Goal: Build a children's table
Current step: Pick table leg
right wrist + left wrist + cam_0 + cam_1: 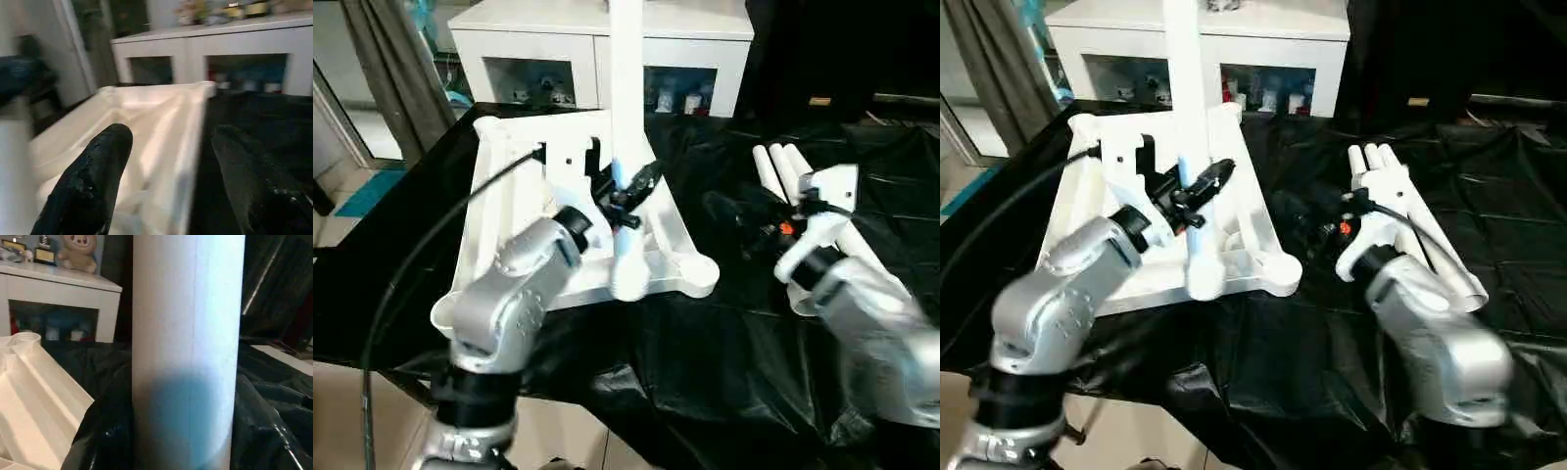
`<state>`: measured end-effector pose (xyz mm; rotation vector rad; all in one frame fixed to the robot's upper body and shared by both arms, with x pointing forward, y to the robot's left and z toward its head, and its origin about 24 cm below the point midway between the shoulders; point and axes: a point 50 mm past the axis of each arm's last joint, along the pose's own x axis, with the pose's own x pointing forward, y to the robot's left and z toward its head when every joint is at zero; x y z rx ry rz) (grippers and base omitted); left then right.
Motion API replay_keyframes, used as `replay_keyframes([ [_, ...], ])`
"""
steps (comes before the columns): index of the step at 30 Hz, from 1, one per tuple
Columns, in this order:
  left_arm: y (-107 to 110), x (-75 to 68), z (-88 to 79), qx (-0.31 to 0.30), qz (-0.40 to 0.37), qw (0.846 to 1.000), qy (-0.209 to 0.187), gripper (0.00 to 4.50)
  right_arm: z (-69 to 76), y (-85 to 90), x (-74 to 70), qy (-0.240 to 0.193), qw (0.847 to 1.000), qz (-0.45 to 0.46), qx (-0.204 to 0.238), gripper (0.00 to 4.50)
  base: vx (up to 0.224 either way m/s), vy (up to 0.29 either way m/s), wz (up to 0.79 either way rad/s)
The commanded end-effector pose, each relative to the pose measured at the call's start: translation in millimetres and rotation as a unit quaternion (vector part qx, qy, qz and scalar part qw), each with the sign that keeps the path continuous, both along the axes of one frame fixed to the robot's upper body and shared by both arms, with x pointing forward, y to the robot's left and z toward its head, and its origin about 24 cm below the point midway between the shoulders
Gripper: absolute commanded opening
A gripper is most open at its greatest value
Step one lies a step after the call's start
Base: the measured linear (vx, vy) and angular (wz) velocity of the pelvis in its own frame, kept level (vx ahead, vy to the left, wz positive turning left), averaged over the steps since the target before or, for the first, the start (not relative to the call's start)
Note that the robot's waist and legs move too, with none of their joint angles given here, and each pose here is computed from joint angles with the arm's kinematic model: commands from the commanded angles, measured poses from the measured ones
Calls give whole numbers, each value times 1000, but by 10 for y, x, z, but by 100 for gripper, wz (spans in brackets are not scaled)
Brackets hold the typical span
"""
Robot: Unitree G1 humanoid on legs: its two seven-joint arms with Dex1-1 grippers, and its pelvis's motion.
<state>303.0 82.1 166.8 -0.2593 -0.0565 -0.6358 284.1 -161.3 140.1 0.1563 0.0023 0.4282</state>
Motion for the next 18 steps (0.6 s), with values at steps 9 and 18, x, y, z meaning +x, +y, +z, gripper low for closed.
replay_keyframes([
  [9, 19, -21, 45, 0, 10, 1000, -13, 188, 10, -16, 41, -2, 1000, -20, -3, 302, 0, 0, 0],
  [18, 19, -21, 45, 0, 10, 1000, -13, 188, 10, -16, 41, -2, 1000, -20, -3, 302, 0, 0, 0],
])
